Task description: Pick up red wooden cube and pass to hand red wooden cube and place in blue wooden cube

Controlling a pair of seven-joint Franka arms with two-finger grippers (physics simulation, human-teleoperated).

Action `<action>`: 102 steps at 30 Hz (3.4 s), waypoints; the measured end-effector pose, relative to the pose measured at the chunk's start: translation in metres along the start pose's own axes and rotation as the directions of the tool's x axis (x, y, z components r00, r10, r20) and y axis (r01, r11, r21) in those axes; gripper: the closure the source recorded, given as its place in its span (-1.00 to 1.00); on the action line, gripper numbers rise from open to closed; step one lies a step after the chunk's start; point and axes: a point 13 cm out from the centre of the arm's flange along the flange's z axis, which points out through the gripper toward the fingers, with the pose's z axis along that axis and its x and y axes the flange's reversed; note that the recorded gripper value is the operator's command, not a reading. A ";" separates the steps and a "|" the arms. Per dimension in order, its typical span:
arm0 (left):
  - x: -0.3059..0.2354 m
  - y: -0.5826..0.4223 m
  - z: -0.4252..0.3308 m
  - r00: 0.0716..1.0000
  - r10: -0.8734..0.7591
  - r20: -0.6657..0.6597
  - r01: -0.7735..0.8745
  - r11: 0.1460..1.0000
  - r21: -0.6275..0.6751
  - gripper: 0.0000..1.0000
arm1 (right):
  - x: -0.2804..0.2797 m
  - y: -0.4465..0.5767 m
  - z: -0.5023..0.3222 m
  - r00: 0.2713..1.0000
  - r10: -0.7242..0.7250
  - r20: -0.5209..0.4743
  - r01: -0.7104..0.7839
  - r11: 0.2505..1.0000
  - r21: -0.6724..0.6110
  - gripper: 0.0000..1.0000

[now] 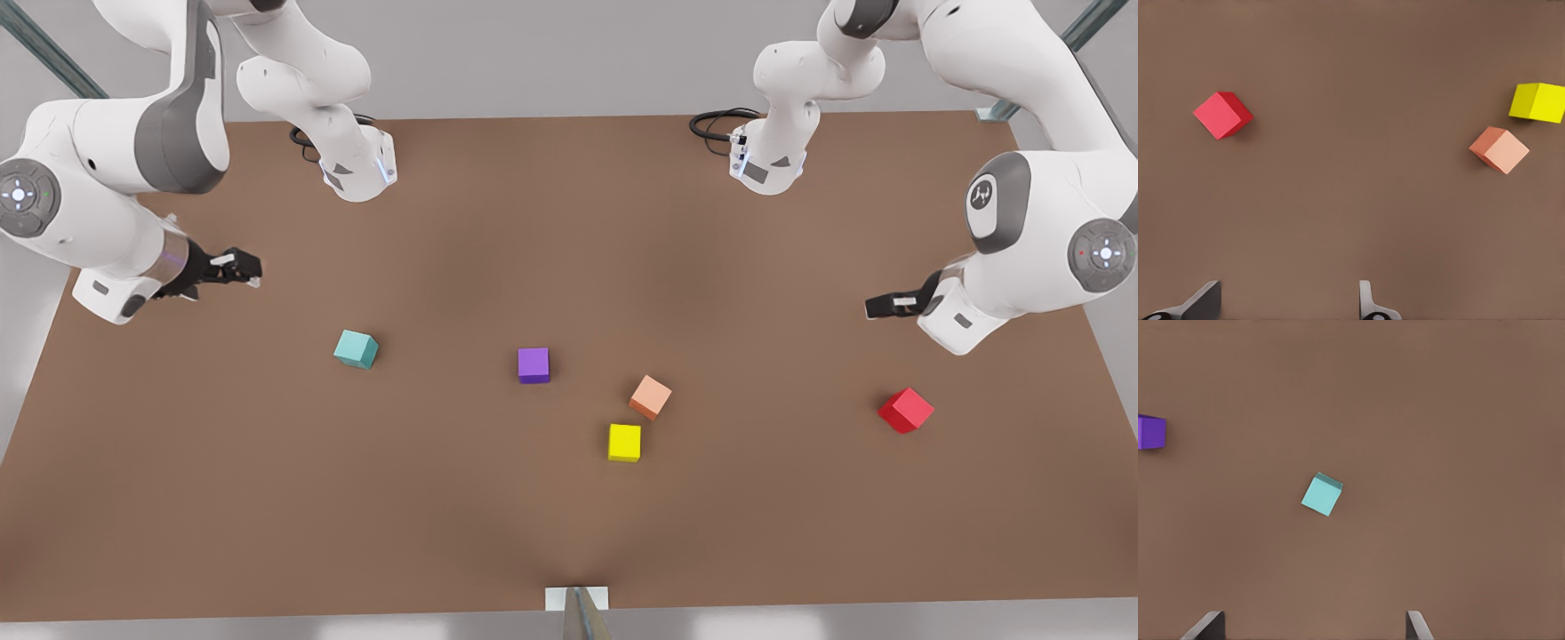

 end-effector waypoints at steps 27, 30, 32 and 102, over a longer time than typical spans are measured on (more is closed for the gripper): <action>-0.158 0.207 0.306 0.887 -0.452 0.100 0.451 0.892 0.027 -1.00 | -0.025 -0.017 0.019 0.999 -0.020 0.026 0.020 1.000 0.008 -1.00; -0.163 0.209 0.312 0.875 -0.471 0.114 0.470 0.882 0.038 -1.00 | -0.025 -0.017 0.020 0.999 -0.023 0.025 0.023 1.000 0.008 -1.00; -0.164 0.211 0.321 0.867 -0.485 0.115 0.483 0.874 0.040 -1.00 | -0.025 -0.017 0.021 0.999 -0.024 0.023 0.024 1.000 0.008 -1.00; -0.098 -0.532 0.153 0.939 0.249 0.239 -0.299 0.243 0.923 -0.03 | -0.229 0.356 0.195 0.052 -0.066 0.996 0.953 0.301 -0.030 -1.00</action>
